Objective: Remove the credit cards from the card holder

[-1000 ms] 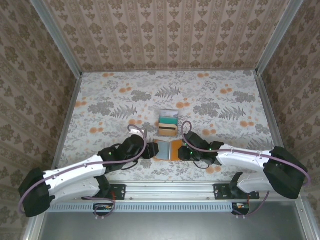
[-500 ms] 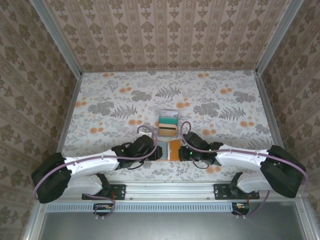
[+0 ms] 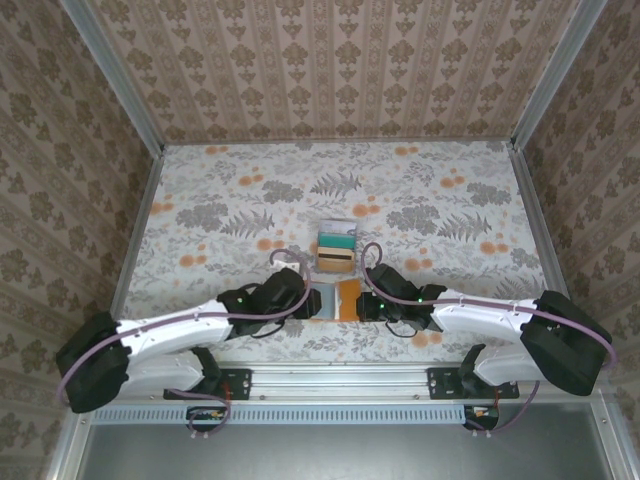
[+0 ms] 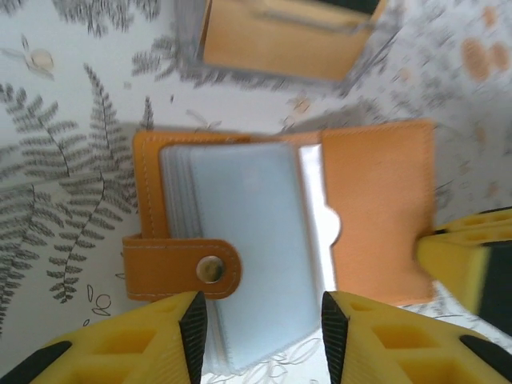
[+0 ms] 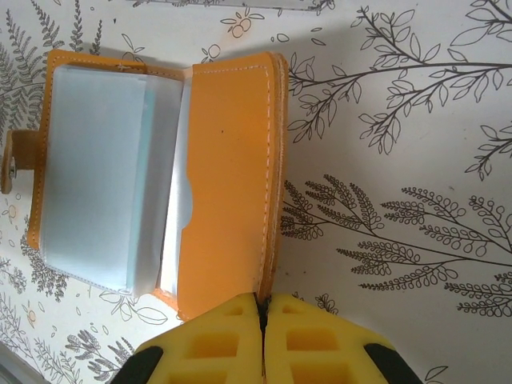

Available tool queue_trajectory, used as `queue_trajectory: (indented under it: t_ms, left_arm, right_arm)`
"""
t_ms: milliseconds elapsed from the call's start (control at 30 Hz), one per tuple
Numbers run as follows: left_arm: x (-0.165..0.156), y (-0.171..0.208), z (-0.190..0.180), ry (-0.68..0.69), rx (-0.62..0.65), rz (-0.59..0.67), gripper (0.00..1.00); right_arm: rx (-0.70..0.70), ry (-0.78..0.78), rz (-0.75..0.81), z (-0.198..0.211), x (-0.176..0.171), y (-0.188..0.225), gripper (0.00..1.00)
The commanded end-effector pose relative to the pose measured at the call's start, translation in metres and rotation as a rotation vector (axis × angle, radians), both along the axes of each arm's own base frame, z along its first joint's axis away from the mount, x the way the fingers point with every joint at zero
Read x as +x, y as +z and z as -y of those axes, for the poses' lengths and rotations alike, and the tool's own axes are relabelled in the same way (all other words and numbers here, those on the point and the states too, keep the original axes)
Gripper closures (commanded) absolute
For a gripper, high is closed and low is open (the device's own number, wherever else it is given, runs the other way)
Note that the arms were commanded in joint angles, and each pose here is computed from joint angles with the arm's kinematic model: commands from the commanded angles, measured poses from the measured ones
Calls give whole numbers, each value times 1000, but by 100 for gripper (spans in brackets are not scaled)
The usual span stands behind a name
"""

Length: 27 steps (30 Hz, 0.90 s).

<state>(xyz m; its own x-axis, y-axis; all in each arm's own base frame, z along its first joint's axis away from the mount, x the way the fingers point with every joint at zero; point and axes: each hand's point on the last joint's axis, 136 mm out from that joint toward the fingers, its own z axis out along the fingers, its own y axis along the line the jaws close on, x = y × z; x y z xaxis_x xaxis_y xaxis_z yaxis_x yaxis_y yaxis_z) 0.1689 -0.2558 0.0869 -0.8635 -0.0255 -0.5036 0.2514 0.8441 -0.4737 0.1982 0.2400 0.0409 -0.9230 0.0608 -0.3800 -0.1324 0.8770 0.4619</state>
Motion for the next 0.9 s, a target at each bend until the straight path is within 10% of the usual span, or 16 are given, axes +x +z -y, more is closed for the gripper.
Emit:
queue_trajectory:
  t_ms: [0, 867]
  left_arm:
    - [2, 31, 1, -24, -11, 73, 54]
    - [10, -29, 5, 7, 97, -79, 57]
  right_arm:
    - [-12, 3, -26, 4, -5, -9, 91]
    - [2, 6, -37, 0, -5, -7, 90]
